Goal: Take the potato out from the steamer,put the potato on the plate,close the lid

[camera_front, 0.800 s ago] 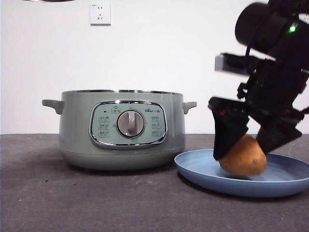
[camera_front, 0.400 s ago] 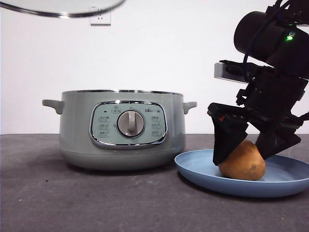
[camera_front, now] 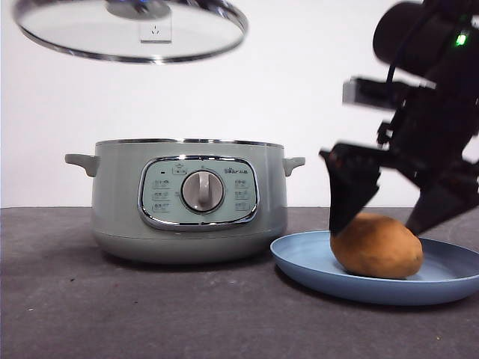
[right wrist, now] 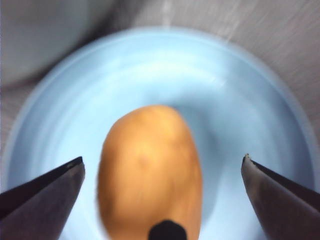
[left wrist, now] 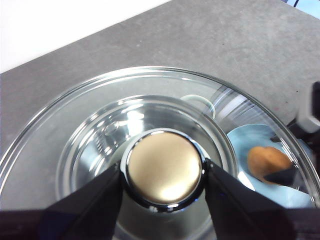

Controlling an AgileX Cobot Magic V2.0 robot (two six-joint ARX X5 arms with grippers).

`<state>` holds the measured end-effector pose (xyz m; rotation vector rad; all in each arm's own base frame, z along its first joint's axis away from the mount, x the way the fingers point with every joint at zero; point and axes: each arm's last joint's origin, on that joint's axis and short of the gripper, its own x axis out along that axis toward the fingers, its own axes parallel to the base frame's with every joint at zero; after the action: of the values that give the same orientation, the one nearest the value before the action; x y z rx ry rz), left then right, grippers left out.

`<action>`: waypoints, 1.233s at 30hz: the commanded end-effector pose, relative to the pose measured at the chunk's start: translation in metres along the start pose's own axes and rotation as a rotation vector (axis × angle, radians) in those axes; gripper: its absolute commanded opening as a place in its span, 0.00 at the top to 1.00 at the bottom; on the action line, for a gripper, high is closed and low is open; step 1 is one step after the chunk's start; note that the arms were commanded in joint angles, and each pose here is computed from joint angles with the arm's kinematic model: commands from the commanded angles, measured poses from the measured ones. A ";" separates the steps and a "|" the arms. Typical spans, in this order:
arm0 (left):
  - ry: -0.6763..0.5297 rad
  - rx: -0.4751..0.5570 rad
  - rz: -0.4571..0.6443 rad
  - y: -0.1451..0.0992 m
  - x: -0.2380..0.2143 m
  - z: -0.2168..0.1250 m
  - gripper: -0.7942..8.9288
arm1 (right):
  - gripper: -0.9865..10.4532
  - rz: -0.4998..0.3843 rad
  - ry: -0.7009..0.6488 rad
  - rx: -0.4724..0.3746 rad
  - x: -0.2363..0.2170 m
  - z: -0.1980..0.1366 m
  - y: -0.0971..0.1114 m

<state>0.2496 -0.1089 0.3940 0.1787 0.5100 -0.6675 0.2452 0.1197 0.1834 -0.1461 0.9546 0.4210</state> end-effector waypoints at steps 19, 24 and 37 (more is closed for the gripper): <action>0.015 0.049 -0.038 0.013 0.103 -0.008 0.93 | 0.36 0.019 -0.446 0.046 -0.163 -0.021 0.004; 0.030 0.046 -0.037 0.016 0.119 -0.013 0.93 | 0.36 0.006 -0.546 0.048 -0.191 -0.034 0.004; 0.116 0.026 -0.030 0.019 0.135 -0.026 0.93 | 0.36 0.009 -0.579 0.046 -0.202 -0.033 0.004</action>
<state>0.3387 -0.1571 0.3026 0.2292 0.6356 -0.6846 0.1172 0.0566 0.3267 0.0140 0.4054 0.4201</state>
